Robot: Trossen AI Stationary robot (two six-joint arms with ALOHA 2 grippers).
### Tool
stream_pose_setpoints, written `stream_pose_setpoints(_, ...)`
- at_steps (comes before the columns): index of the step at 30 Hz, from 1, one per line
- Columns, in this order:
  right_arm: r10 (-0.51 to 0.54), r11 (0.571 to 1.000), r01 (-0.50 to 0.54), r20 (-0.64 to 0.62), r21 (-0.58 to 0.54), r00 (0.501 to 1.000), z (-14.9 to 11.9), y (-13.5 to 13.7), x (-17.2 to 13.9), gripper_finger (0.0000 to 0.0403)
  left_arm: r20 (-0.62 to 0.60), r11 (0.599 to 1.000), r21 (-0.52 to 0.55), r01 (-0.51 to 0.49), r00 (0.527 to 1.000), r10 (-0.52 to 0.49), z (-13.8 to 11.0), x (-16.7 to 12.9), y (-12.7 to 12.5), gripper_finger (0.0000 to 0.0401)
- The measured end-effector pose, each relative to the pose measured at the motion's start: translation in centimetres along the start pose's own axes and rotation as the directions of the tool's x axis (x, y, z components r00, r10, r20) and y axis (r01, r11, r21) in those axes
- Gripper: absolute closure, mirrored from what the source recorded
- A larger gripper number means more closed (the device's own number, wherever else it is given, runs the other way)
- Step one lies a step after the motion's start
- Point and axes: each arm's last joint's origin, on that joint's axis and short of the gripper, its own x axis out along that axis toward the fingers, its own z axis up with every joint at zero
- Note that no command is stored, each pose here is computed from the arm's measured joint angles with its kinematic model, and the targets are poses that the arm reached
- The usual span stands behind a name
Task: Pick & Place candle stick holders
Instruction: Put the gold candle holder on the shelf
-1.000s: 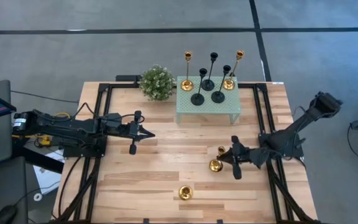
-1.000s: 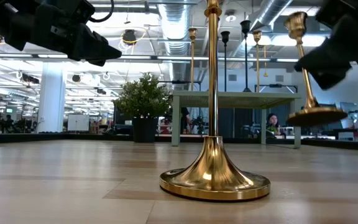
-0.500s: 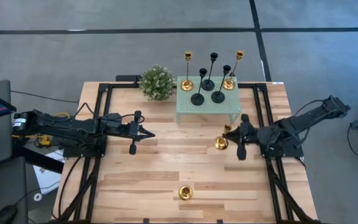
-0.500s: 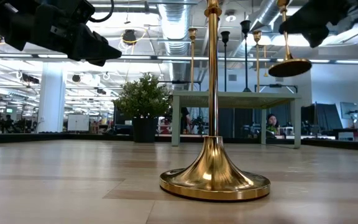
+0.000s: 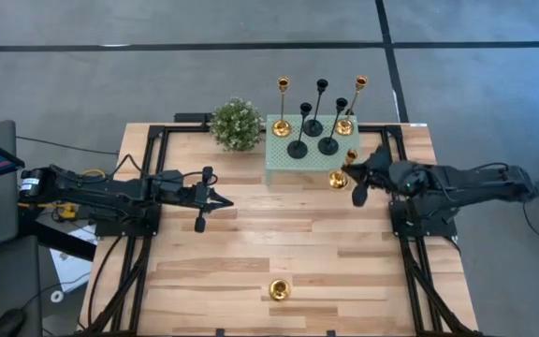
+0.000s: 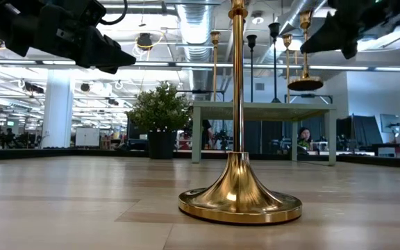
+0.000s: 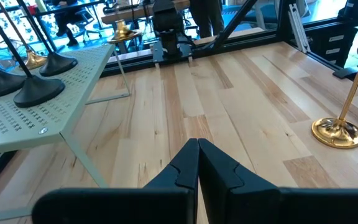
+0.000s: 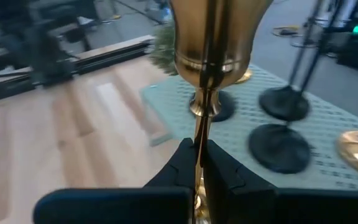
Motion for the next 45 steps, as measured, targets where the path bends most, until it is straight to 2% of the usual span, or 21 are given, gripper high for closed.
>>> stream_pose_setpoints(7, -0.152, 0.988, 0.152, 0.002, 0.041, 0.988, 0.4, -2.2, 0.9, 0.0403, 0.0, 1.0, 0.0, 0.0, 1.0, 0.0, 0.0, 0.0, 0.0, 0.0393)
stream_pose_setpoints(19, -0.264, 0.959, 0.268, -0.051, 0.087, 0.963, 0.6, -5.0, 2.4, 0.0403, 0.0, 1.0, 0.0, 0.0, 1.0, 0.0, 0.0, 0.0, 0.0, 0.0393)
stream_pose_setpoints(28, -0.3, 0.949, 0.308, -0.099, 0.075, 0.949, 0.3, -5.9, 3.4, 0.0403, 0.0, 1.0, 0.0, 0.0, 1.0, 0.0, 0.0, 0.0, 0.0, 0.0393)
stream_pose_setpoints(37, -0.277, 0.955, 0.286, -0.109, 0.074, 0.954, 0.3, -6.0, 3.7, 0.04, 0.0, 1.0, 0.0, 0.0, 1.0, 0.0, 0.0, 0.0, 0.0, 0.0393)
stream_pose_setpoints(45, -0.273, 0.956, 0.284, -0.137, 0.067, 0.952, 0.0, -6.0, 3.7, 0.0336, 0.0, 1.0, 0.0, 0.0, 1.0, 0.0, 0.0, 0.0, 0.0, 0.0393)
